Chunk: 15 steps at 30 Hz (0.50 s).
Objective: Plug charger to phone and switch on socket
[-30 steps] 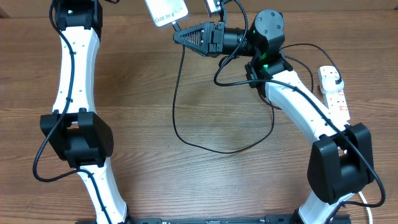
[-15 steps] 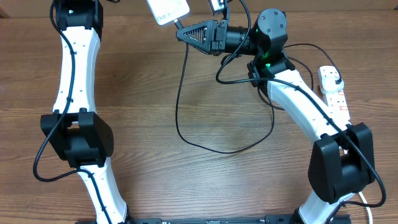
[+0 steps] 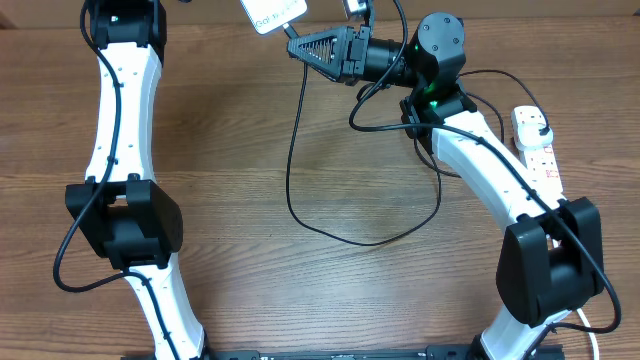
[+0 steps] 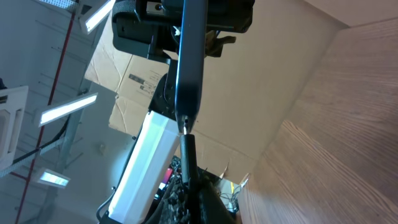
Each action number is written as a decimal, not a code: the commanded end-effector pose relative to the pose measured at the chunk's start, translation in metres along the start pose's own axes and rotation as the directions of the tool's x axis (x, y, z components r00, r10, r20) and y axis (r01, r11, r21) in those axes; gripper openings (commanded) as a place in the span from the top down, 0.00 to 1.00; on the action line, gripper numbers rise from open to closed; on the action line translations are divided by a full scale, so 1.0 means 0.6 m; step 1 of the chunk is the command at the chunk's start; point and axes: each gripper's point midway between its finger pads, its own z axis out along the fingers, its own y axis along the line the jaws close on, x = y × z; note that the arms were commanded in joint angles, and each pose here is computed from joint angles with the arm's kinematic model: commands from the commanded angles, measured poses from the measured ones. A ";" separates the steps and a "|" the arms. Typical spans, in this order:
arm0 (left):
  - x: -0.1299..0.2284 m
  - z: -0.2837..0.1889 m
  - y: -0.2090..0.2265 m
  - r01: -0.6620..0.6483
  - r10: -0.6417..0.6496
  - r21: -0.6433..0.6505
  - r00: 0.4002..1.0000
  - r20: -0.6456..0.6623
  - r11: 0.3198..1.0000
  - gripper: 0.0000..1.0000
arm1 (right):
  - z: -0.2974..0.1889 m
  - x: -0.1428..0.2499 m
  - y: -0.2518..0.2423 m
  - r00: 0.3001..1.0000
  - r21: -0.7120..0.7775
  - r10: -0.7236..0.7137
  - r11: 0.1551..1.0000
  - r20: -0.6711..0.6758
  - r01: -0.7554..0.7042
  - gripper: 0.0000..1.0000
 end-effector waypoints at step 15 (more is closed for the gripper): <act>-0.024 -0.028 -0.019 -0.038 0.038 -0.005 0.998 0.059 0.999 0.96 | -0.023 -0.034 0.027 0.997 0.002 -0.039 0.999 0.067 0.039 0.96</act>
